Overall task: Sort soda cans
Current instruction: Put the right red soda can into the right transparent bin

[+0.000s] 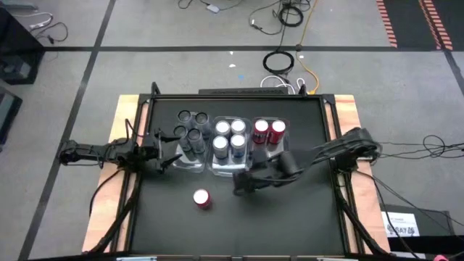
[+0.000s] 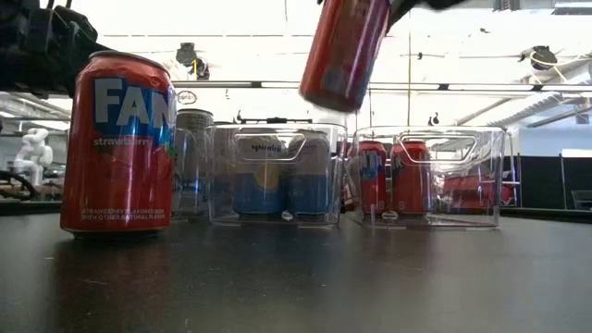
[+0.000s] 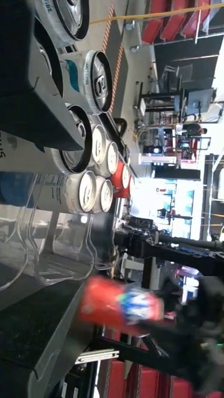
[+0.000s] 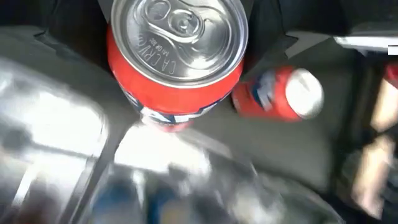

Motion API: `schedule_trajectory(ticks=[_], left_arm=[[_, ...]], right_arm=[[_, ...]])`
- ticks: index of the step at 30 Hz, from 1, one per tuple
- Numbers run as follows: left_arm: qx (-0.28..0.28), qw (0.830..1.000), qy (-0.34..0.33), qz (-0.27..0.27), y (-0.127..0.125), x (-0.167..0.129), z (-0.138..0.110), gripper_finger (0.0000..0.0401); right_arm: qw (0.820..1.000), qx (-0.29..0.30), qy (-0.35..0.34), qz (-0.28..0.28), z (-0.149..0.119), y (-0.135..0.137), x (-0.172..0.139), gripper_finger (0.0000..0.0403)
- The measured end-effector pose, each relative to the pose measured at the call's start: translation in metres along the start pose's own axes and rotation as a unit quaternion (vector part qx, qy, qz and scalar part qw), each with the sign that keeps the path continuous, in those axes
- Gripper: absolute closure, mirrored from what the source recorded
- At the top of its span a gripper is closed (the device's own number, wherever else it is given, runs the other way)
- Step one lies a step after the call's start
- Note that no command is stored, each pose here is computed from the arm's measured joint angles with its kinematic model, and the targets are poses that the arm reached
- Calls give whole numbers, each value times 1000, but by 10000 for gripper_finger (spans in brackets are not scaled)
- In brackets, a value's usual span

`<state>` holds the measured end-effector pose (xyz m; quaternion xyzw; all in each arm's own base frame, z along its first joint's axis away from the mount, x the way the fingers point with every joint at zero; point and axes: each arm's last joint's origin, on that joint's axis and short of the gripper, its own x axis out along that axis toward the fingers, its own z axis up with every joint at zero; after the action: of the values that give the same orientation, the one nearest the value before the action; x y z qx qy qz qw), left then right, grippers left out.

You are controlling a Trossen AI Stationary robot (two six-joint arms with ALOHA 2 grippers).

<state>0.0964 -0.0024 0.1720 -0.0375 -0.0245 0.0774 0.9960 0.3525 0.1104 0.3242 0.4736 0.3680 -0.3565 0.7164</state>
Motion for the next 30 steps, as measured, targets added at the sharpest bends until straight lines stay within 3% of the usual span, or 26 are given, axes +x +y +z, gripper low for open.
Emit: schedule_trajectory(ticks=[2, 5, 8, 11, 20, 30], left_arm=[[0, 1000, 0, 0, 0, 0, 0, 35], [0, 1000, 0, 0, 0, 0, 0, 35], [0, 1000, 0, 0, 0, 0, 0, 35], [0, 1000, 0, 0, 0, 0, 0, 35], [0, 1000, 0, 0, 0, 0, 0, 35], [0, 1000, 0, 0, 0, 0, 0, 35]], right_arm=[[999, 8, -44, 4, 8, -7, -20, 116], [995, 34, -82, -51, 25, -30, -43, 116], [987, 39, -86, -131, 37, -49, -48, 116], [983, 40, -63, -166, 50, -58, -51, 116], [980, 10, -8, -199, 79, -77, -4, 115], [983, 60, 2, -172, 90, -127, 31, 115]])
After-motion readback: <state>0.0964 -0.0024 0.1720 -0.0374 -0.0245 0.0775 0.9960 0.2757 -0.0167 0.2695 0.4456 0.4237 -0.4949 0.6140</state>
